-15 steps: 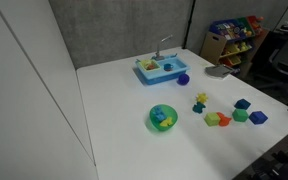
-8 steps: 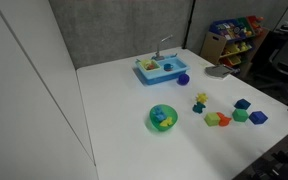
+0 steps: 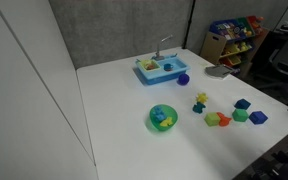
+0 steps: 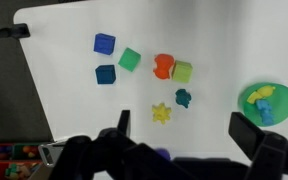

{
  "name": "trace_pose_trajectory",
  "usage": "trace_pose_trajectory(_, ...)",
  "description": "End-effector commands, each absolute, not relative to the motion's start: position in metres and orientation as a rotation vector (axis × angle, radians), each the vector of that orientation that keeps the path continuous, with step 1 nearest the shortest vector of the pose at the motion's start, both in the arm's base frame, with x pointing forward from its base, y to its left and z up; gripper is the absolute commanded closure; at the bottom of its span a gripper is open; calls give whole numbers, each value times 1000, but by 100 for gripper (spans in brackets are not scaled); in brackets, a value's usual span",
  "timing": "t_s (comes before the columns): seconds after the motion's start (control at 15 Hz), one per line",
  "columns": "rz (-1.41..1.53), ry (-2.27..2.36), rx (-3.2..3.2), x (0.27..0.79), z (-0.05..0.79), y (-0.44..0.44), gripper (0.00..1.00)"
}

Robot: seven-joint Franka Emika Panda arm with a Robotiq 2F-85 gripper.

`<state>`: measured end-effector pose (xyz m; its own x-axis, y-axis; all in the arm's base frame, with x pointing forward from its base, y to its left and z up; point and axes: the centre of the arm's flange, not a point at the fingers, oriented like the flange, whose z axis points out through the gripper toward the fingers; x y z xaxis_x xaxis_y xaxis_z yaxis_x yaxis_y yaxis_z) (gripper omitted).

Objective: Lift the green elephant plush toy and put it in the green bowl

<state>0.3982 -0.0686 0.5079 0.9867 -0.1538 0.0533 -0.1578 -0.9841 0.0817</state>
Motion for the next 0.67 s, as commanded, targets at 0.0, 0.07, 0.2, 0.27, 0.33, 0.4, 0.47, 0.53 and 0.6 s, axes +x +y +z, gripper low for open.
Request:
trace_pose_trajectory(0.0,38,-218,3065,440,504,-67,0)
trace_pose_trajectory(0.07,33,-215,3069,448,501,-66,0)
trace_pose_trajectory(0.2,3,-195,3080,465,489,-65,0)
trace_pose_trajectory(0.27,-19,-184,3084,474,481,-65,0)
trace_pose_trajectory(0.33,-39,-173,3083,481,472,-64,0)
trace_pose_trajectory(0.4,-53,-164,3080,490,463,-64,0)
trace_pose_trajectory(0.47,-74,-150,3084,498,454,-64,0)
trace_pose_trajectory(0.53,-98,-137,3093,506,444,-65,0)
trace_pose_trajectory(0.6,-119,-125,3099,513,435,-65,0)
